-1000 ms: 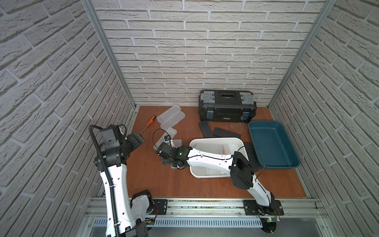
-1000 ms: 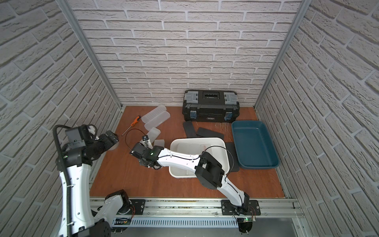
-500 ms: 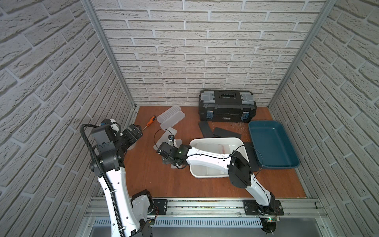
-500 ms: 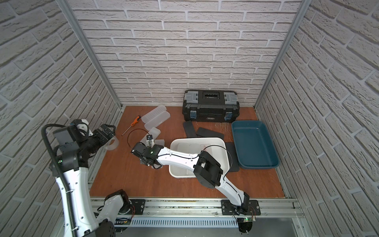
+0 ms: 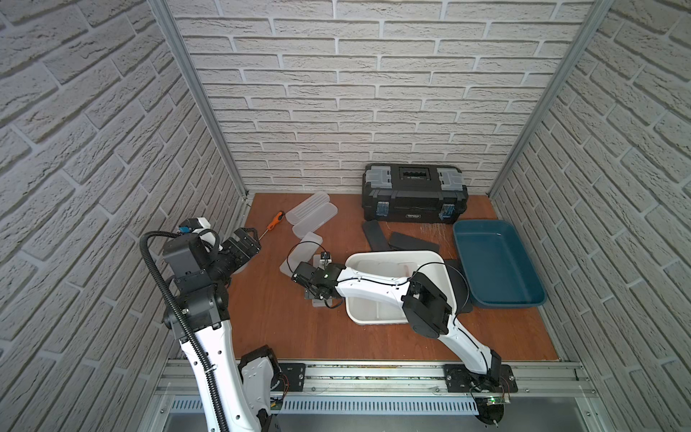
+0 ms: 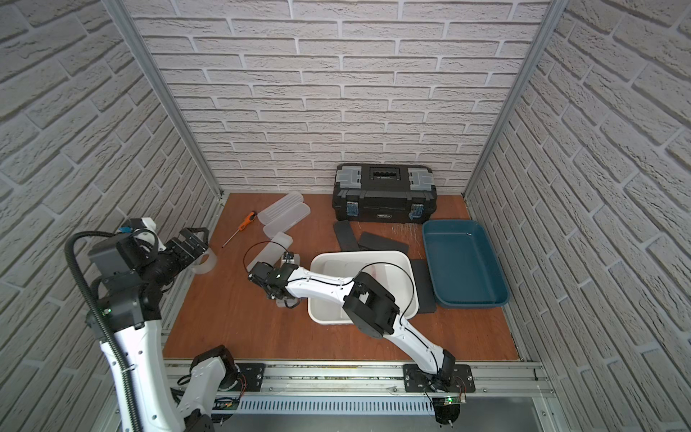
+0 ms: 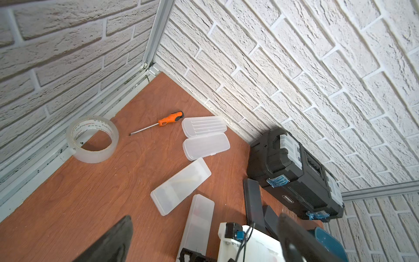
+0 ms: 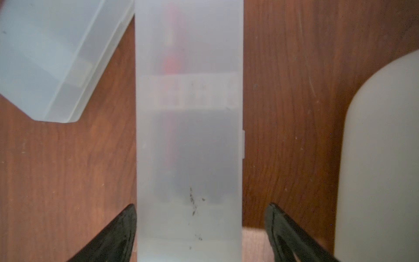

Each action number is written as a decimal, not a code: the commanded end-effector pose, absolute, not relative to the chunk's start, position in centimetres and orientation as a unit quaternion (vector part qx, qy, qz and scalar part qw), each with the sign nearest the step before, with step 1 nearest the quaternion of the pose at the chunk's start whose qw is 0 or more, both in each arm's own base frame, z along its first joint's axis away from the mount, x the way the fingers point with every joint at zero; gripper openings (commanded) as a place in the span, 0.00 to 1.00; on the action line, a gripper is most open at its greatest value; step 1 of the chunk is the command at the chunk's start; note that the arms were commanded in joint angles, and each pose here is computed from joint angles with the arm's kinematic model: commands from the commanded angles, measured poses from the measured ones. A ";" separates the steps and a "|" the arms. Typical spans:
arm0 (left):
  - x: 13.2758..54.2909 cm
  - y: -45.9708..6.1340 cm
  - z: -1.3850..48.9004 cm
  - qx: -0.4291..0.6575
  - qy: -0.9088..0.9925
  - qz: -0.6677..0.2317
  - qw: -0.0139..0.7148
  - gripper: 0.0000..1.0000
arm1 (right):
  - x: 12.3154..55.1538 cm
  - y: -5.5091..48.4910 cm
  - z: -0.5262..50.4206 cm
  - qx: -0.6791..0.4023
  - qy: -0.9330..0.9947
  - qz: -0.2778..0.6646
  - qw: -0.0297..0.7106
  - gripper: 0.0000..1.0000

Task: Place the pencil cases by color into the storage box
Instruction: Pick up the pencil case from the center of the board.

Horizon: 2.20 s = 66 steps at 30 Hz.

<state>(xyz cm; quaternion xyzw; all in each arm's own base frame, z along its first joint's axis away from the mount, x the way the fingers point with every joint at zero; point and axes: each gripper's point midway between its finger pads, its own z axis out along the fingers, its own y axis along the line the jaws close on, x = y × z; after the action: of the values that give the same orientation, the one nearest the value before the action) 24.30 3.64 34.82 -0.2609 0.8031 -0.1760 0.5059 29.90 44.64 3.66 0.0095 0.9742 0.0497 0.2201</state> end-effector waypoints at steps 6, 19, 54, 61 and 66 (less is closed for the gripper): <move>24.3 3.2 36.6 -0.237 0.787 -0.175 0.542 0.98 | 29.8 45.4 3.4 0.037 0.977 0.063 0.200 0.89; 24.6 3.0 35.9 -0.235 0.796 -0.176 0.529 0.98 | 29.4 45.8 2.4 0.021 0.980 0.063 0.185 0.84; 24.2 2.4 37.0 -0.215 0.799 -0.161 0.539 0.98 | 28.8 45.6 1.0 -0.007 0.985 0.043 0.165 0.66; 24.0 2.3 37.3 -0.214 0.797 -0.160 0.541 0.98 | 28.7 46.1 3.3 -0.023 0.980 0.052 0.191 0.66; 24.0 2.3 37.3 -0.212 0.798 -0.162 0.540 0.98 | 28.7 46.3 5.3 -0.036 0.975 0.057 0.213 0.66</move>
<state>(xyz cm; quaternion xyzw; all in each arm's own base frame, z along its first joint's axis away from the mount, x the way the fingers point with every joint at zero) 24.17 2.44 35.79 -0.2275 0.8060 -0.1657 0.5207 29.38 46.34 2.65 -0.0174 0.9791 0.0529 0.1954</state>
